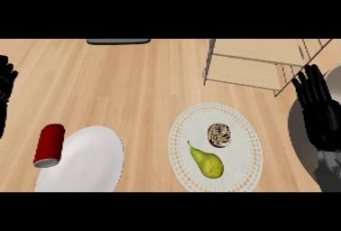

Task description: Pick the cupcake from the placemat and place it in the tiered shelf

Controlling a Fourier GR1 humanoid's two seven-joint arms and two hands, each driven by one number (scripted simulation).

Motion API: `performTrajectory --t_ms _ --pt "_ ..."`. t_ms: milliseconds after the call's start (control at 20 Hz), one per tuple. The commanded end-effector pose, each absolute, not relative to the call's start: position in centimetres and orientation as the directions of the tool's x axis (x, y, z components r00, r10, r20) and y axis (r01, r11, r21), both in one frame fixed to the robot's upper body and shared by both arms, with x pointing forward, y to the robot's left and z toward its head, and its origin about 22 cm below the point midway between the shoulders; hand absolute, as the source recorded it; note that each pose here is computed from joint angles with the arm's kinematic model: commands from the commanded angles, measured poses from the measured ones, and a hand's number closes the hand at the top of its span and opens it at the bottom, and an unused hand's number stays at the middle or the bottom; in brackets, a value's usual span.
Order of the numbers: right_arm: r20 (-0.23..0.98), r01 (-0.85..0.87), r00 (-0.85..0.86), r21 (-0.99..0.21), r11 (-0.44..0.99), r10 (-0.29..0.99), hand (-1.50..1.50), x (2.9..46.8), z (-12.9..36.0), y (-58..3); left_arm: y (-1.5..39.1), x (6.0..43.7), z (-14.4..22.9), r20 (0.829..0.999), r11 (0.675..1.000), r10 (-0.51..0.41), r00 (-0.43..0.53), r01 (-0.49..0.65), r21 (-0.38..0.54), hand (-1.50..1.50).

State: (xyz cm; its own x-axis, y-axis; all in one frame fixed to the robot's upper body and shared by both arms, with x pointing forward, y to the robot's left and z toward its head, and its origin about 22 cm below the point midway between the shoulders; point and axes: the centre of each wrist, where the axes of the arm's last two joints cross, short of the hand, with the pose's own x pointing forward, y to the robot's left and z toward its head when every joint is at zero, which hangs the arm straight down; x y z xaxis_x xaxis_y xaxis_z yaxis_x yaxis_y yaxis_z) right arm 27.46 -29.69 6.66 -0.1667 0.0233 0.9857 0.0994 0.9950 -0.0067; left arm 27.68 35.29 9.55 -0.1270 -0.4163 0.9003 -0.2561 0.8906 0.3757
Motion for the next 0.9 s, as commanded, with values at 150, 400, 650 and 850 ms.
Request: performTrajectory --t_ms 150,400,650,850 --pt "0.927 0.146 -0.292 -0.199 0.969 0.234 1.50 26.7 10.0 -33.8 32.9 25.4 2.7 0.966 0.960 -0.191 0.173 -0.174 0.221 0.00" --pt "0.874 0.254 0.148 -0.486 0.836 0.463 1.50 24.8 5.7 -39.6 30.3 23.9 -1.8 0.920 0.994 -0.029 0.391 -0.082 0.066 0.00" --pt "0.913 0.113 0.025 -0.408 0.906 0.408 -1.50 23.1 3.6 -39.5 30.0 24.5 -2.0 0.902 0.994 -0.005 0.432 -0.094 0.050 0.00" --pt "0.902 -0.060 -0.052 -0.432 0.900 0.429 -1.50 23.0 6.2 -39.1 30.6 24.4 -1.8 0.899 0.994 -0.005 0.439 -0.095 0.052 0.00"
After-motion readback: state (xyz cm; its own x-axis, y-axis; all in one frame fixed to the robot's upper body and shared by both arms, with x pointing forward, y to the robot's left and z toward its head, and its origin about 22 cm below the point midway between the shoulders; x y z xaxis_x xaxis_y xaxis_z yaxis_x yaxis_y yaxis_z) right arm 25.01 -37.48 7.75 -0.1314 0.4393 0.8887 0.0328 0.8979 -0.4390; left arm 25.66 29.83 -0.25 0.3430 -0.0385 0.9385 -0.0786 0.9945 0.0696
